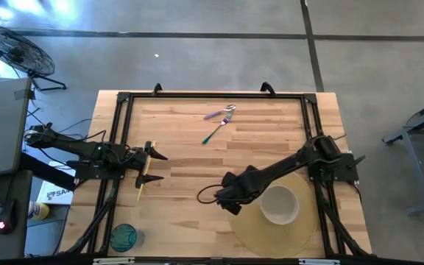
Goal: Pick & Place Utensil
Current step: Move the table placemat to the center
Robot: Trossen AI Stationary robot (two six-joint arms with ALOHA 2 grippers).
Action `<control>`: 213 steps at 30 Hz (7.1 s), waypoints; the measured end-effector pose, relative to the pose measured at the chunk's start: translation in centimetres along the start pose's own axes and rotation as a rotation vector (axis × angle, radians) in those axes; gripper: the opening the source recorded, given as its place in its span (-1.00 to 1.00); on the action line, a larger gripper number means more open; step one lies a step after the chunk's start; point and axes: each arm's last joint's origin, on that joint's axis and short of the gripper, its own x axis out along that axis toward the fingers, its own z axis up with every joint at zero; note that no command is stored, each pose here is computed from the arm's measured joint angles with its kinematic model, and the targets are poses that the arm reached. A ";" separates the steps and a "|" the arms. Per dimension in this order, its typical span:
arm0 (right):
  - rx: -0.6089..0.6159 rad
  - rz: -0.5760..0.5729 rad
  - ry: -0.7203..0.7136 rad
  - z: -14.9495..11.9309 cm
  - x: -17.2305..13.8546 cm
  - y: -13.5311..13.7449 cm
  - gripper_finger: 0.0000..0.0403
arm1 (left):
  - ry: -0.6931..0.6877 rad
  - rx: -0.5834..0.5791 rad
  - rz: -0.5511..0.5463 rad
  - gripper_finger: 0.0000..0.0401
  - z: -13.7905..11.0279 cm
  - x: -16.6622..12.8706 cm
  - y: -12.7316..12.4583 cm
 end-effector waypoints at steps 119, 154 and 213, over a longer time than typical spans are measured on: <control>-0.240 0.151 -0.340 12.2 11.0 -5.9 -0.42 | 0.000 0.000 0.000 0.88 0.0 0.0 0.0; -0.414 -0.001 -0.512 14.7 -4.4 -5.5 -0.42 | 0.000 0.000 0.000 0.88 0.0 0.0 0.0; -0.300 0.183 -0.235 -5.8 5.5 -18.1 -0.42 | 0.000 0.000 0.000 0.88 0.0 0.0 0.0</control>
